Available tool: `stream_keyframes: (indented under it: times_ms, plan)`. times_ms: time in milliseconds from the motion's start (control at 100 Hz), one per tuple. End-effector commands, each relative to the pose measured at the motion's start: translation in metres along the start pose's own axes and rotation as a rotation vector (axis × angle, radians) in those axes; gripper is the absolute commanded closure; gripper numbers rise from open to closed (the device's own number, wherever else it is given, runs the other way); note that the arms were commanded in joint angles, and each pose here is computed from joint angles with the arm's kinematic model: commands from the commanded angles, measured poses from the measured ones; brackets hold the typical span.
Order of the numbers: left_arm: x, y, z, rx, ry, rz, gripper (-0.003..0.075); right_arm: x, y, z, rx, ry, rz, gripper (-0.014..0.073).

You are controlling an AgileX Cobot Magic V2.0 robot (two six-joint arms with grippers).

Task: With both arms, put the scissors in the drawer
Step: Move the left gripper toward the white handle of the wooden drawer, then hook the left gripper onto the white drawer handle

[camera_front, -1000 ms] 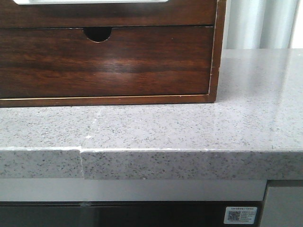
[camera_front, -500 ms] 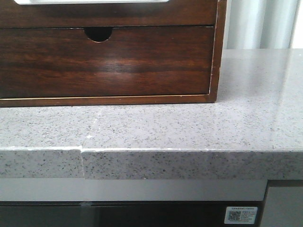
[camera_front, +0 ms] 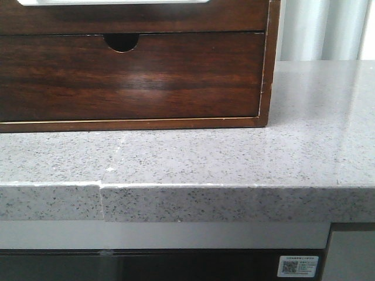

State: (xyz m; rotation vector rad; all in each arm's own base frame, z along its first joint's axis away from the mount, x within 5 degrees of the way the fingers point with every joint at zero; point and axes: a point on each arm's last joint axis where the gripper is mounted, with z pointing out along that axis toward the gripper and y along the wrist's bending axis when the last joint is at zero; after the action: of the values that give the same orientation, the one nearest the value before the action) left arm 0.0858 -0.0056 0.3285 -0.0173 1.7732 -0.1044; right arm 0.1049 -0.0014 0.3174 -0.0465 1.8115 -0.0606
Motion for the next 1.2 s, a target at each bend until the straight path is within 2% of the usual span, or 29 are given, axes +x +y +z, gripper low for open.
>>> stream_keyframes:
  times_ms: [0,220,320,390,420,520,590,640,860,980,1190]
  plan:
    - [-0.017,-0.001,-0.002,0.009,-0.095,-0.013,0.0741,-0.018,-0.002,-0.002,0.013,-0.108,-0.018,0.0664]
    - [-0.017,-0.001,-0.001,0.009,-0.091,-0.014,0.0741,-0.019,-0.002,-0.002,0.013,-0.119,-0.018,0.0663]
    - [-0.018,-0.001,0.0,0.003,-0.101,-0.003,0.0726,-0.019,-0.002,-0.002,0.013,-0.124,-0.018,0.0592]
    - [-0.019,0.0,0.001,-0.009,-0.105,0.024,0.0642,-0.02,-0.002,-0.002,0.013,-0.133,-0.018,0.045]
    - [-0.018,0.001,0.001,-0.017,-0.103,0.046,0.0582,-0.02,-0.002,-0.002,0.013,-0.136,-0.018,0.0382]
    - [-0.019,0.002,0.001,-0.034,-0.102,0.088,0.0312,-0.021,-0.002,-0.002,0.013,-0.147,-0.018,0.0153]
    - [-0.018,0.002,0.001,-0.033,-0.102,0.086,0.02,-0.023,-0.002,-0.002,0.013,-0.16,-0.018,0.0056]
    - [-0.018,0.002,0.001,-0.032,-0.102,0.084,0.0175,-0.023,-0.002,-0.002,0.013,-0.166,-0.018,0.0033]
    - [-0.018,0.001,0.001,-0.023,-0.102,0.061,0.0175,-0.023,-0.002,-0.002,0.013,-0.166,-0.018,0.0039]
    - [-0.022,-0.002,0.001,0.018,-0.136,-0.05,0.0175,-0.023,-0.002,-0.002,0.013,-0.166,-0.018,0.0039]
    - [-0.026,-0.013,0.003,0.193,-0.148,-0.563,0.0175,-0.023,-0.002,-0.002,0.011,-0.168,-0.014,0.0039]
